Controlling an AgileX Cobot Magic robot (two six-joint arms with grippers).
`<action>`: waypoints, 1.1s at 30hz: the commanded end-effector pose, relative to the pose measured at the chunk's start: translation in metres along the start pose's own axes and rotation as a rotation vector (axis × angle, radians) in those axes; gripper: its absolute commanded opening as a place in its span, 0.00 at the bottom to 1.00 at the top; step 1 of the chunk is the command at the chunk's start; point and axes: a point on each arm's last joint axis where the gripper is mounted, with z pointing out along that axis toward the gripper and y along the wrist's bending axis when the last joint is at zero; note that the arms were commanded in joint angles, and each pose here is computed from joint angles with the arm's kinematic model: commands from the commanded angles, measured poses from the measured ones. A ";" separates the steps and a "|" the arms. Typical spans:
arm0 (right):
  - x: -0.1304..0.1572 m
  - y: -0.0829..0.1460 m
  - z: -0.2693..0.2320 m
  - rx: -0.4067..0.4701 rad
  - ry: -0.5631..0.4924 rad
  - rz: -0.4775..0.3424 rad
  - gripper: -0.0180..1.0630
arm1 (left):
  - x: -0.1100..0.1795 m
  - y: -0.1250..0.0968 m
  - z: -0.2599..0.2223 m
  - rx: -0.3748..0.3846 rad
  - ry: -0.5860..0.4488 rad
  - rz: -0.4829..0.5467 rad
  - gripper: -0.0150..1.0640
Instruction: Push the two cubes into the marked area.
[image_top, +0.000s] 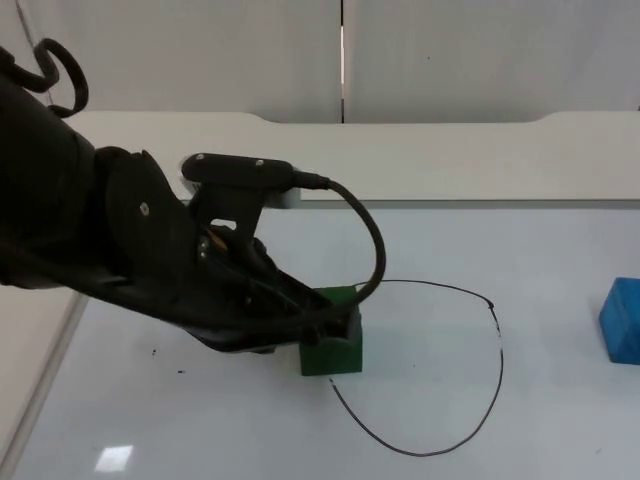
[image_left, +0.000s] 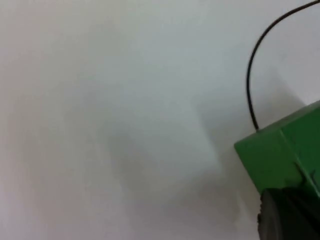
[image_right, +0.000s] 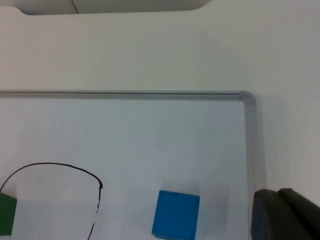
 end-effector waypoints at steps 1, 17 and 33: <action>-0.001 -0.001 -0.001 0.002 -0.016 -0.002 0.02 | -0.002 -0.002 0.000 0.000 -0.017 -0.010 0.01; 0.000 -0.001 -0.001 0.001 -0.010 -0.001 0.02 | -0.003 -0.003 0.000 -0.004 -0.037 -0.008 0.01; 0.000 -0.001 -0.001 0.001 -0.006 -0.002 0.02 | -0.001 -0.016 -0.001 0.016 -0.060 0.044 0.01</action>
